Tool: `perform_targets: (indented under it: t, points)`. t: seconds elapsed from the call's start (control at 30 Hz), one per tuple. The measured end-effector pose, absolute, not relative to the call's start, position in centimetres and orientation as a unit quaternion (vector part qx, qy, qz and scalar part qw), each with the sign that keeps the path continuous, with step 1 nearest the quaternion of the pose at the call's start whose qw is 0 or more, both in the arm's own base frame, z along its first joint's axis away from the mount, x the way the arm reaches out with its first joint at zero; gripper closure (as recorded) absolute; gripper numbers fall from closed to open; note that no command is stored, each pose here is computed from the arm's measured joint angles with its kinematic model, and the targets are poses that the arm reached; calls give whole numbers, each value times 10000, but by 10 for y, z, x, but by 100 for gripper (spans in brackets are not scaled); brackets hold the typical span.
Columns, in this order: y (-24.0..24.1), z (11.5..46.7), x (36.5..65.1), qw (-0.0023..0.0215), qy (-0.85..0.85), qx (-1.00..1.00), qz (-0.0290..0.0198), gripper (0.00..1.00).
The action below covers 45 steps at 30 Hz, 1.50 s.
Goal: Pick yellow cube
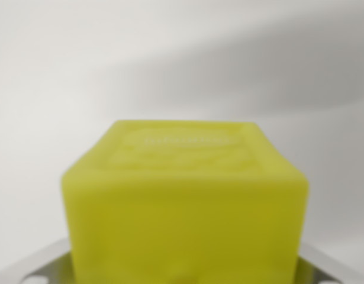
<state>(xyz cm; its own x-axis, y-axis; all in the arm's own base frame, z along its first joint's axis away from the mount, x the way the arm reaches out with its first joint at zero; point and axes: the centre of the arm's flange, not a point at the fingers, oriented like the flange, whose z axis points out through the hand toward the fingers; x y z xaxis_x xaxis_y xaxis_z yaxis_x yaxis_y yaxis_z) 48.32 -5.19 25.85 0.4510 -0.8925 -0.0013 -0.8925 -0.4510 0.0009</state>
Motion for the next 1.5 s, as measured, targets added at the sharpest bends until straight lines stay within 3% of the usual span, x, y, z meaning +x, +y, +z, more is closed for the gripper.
perform_targets:
  t: [1.5]
  points:
    - [-52, 366, 483, 0, -5239, 8518, -10, 100]
